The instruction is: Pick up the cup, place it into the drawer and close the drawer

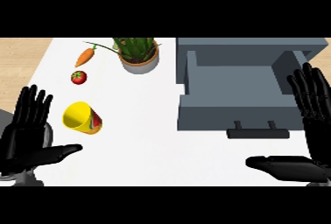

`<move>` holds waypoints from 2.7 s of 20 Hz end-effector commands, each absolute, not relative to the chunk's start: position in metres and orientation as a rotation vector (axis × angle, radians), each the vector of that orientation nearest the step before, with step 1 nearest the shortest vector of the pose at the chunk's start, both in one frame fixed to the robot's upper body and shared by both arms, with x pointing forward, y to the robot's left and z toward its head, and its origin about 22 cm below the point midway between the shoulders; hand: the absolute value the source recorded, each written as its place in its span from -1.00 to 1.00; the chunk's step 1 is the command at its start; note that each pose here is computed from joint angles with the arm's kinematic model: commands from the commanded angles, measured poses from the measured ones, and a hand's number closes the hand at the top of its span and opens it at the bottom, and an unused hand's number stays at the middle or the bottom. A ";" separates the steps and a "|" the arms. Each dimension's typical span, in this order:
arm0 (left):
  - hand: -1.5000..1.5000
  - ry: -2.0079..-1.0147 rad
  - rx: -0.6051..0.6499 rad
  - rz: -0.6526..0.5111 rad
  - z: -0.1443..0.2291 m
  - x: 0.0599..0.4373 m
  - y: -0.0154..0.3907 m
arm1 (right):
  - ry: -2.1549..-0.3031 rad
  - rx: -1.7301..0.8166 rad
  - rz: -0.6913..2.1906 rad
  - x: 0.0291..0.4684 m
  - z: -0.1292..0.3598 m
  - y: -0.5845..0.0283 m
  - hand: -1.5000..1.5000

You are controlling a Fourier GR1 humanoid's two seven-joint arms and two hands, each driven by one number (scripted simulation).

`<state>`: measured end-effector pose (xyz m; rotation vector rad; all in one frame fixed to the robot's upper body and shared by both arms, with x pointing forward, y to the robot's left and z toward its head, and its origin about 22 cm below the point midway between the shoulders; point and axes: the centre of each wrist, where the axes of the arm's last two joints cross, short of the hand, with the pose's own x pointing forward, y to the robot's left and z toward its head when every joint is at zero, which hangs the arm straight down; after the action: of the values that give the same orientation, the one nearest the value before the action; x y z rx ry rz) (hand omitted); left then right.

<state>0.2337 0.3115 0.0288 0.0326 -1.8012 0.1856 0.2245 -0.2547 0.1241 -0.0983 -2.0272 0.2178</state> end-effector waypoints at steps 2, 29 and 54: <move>-1.00 -1.736 0.100 0.209 -0.005 0.234 0.333 | -2.019 -0.100 0.234 0.236 0.122 -0.243 -1.00; -1.00 -1.708 0.189 0.279 -0.137 0.235 0.378 | -2.017 -0.058 0.250 0.233 0.116 -0.275 -1.00; -1.00 -1.793 -0.002 0.298 -0.132 0.260 0.359 | -2.018 -0.030 0.249 0.241 0.107 -0.255 -1.00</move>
<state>0.2593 0.3627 -0.1305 0.1137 -1.7057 0.2752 0.2388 -0.2598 0.1145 -0.0384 -2.0246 0.2501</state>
